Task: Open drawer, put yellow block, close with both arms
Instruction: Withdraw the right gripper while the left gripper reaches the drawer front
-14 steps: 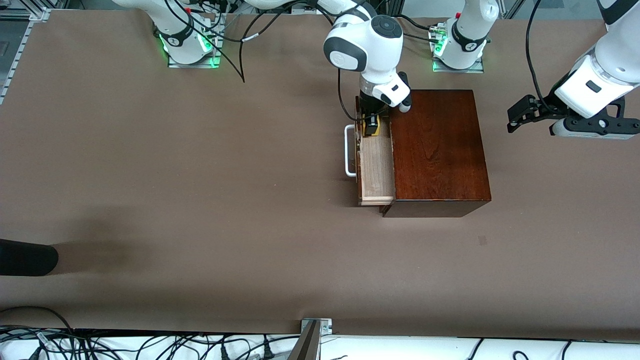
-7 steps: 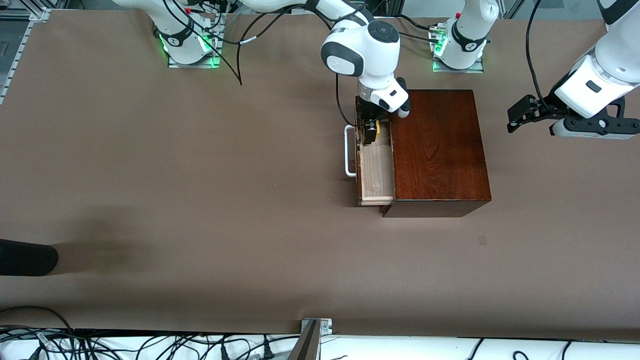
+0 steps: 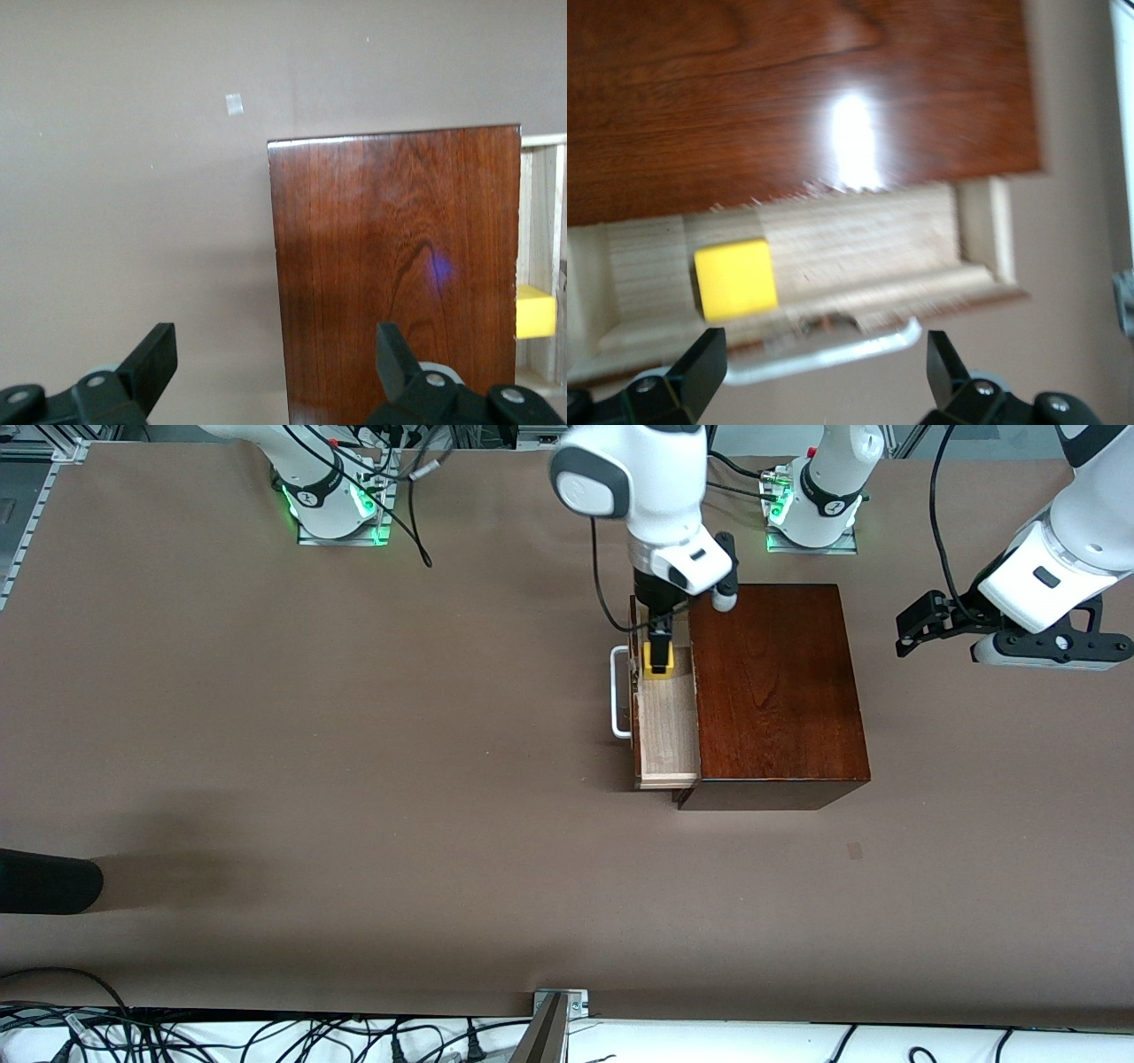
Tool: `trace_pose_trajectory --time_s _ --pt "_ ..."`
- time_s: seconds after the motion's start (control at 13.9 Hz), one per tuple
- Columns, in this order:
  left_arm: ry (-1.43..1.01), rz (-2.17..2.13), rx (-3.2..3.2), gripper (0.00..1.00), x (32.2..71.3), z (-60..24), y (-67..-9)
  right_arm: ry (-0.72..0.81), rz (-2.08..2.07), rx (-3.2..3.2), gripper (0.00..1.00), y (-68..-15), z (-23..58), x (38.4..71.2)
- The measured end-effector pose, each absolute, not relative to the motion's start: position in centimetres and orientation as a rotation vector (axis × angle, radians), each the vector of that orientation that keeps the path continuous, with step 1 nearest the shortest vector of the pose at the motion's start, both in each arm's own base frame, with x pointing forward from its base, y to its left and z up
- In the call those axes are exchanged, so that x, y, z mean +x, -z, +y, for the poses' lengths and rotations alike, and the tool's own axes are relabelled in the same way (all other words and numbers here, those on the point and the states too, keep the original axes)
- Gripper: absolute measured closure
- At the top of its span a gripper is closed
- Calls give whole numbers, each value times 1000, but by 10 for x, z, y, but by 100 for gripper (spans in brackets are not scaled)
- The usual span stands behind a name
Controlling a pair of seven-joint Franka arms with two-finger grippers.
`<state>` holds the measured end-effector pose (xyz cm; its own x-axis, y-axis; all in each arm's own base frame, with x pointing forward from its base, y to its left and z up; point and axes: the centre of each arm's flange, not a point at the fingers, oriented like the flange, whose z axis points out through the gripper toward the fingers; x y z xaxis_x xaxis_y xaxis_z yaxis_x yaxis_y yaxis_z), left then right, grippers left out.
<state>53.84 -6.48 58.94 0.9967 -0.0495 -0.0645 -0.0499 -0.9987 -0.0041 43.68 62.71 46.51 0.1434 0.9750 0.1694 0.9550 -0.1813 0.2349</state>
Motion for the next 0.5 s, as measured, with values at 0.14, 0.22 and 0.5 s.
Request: trace_pose_trajectory --time_s 0.14,0.22,0.5 --pt "-152 164 -3124 0 531 -79 -595 -491 1863 2504 0 -518 582 474" --pt "-157 258 -3118 0 529 -88 -598 -512 1789 2596 0 -541 549 498" --pt "-186 842 -3080 0 526 -109 -596 -516 1355 2936 0 -598 352 596"
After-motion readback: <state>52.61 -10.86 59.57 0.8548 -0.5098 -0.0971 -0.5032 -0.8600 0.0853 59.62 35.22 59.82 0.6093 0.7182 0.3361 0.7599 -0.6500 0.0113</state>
